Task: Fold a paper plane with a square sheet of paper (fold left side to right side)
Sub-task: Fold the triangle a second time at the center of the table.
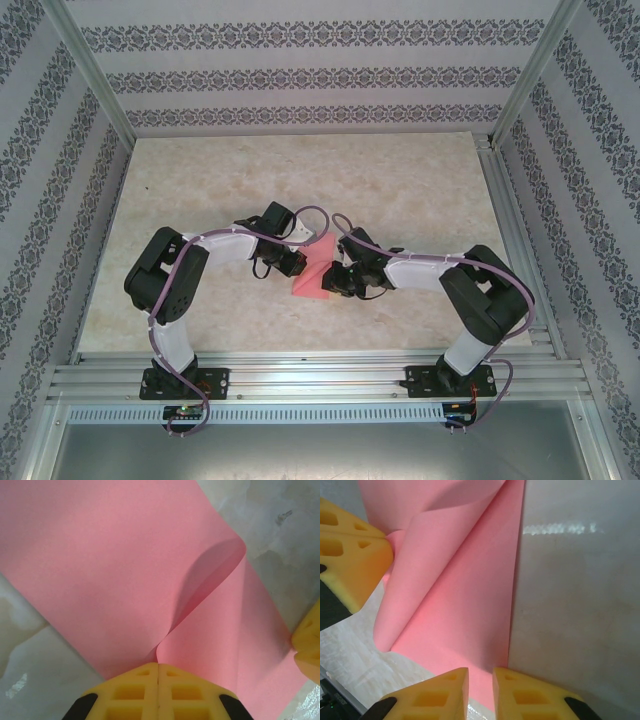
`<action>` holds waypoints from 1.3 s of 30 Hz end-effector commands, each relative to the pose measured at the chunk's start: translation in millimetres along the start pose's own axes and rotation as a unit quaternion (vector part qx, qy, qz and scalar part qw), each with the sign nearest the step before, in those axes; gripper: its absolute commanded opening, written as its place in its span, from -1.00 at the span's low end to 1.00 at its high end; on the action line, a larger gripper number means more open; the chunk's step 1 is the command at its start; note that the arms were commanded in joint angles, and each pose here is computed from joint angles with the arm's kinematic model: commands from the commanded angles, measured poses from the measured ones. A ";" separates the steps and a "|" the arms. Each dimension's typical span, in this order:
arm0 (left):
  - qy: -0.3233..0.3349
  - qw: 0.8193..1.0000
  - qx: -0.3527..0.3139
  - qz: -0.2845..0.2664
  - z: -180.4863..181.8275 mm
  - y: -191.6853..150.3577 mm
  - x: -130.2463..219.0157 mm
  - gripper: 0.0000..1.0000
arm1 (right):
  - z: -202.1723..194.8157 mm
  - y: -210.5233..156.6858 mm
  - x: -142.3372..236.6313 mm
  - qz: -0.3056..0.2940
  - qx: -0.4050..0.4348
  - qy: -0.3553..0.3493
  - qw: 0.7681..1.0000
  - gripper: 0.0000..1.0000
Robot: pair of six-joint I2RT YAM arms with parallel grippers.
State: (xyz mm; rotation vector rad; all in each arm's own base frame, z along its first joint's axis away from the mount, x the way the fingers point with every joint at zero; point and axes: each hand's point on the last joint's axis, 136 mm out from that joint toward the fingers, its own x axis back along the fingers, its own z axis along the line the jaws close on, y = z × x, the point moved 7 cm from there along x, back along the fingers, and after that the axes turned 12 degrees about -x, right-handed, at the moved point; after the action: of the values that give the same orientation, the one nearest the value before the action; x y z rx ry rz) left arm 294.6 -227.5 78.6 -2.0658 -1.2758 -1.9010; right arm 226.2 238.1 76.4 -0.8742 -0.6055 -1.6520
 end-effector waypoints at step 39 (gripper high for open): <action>0.009 1.000 0.014 0.026 -0.5 -17.7 -13.2 -0.96 | 34.1 30.9 -33.1 -0.067 -0.097 0.042 0.992 -0.69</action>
State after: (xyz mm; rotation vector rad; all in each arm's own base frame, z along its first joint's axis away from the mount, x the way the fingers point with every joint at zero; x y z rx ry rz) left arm 294.2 -227.8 77.1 -2.0524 -1.2976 -1.8908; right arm 276.4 273.7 84.2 -0.8615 -0.4286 -1.9047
